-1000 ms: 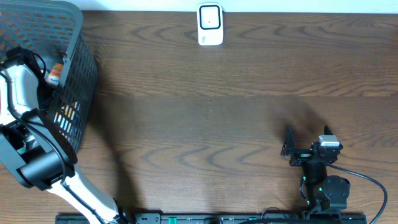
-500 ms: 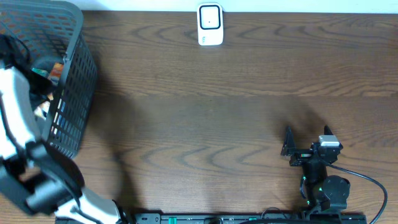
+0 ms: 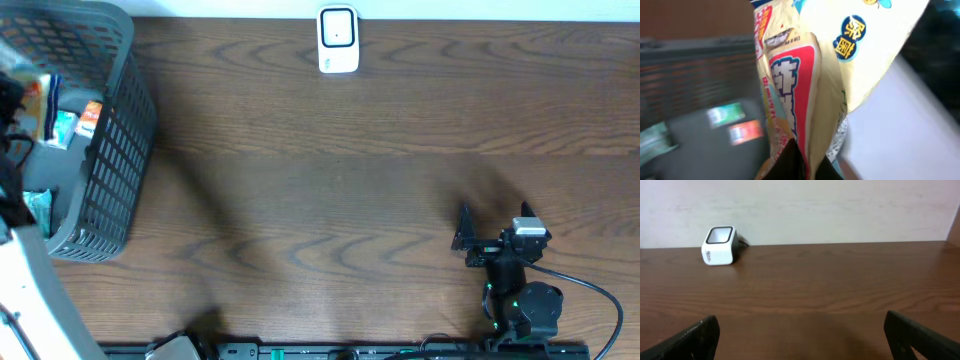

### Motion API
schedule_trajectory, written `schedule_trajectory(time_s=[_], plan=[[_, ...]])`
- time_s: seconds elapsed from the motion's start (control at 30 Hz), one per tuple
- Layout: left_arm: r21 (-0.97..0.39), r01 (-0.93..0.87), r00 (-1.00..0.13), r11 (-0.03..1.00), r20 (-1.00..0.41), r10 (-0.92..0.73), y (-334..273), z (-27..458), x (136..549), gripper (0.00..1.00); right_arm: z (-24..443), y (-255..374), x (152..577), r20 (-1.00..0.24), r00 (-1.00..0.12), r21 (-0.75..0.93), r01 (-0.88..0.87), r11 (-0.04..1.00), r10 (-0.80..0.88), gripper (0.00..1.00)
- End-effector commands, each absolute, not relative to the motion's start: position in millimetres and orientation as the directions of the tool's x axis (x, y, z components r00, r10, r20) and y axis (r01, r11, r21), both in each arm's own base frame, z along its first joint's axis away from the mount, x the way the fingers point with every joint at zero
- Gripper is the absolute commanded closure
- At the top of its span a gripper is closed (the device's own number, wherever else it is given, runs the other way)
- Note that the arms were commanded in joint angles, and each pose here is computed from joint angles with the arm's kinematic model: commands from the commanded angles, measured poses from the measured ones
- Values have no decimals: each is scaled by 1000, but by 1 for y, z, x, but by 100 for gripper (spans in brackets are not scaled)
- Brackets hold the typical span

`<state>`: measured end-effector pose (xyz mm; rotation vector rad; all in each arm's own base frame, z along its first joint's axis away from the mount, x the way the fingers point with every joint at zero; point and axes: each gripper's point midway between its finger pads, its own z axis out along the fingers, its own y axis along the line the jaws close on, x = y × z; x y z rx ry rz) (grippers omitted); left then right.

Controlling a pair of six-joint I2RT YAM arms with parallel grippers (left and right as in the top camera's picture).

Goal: Scan the item barcode
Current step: 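Grasp the yellow snack bag with the left gripper and lift it out, then carry the yellow bag with the left gripper toward the white scanner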

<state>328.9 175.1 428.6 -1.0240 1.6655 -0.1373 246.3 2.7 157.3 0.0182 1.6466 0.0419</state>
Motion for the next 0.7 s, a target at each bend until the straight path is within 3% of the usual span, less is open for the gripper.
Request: schedule_trajectory(time_s=[0.0,0.03,0.17,0.33,0.67], plan=[[-653,-236,-56,720,-731,-681,116,480,332,93,157,0,246,-996,-75,45,-1,999,44,1],[-649,-127,-85,750,-747,-660,92,494,334,93,157,0,246,-996,-75,45,-1,999,44,1],[-620,13,-165,784,-775,-610,42,501,343,93,157,0,246,-996,-75,45,-1,999,44,1],[-480,255,-369,839,-851,-375,-59,470,365,93,157,0,246,-996,-75,45,-1,999,44,1],[-329,144,-630,933,-758,-170,-163,339,418,93,157,0,246,-996,-75,45,-1,999,44,1]])
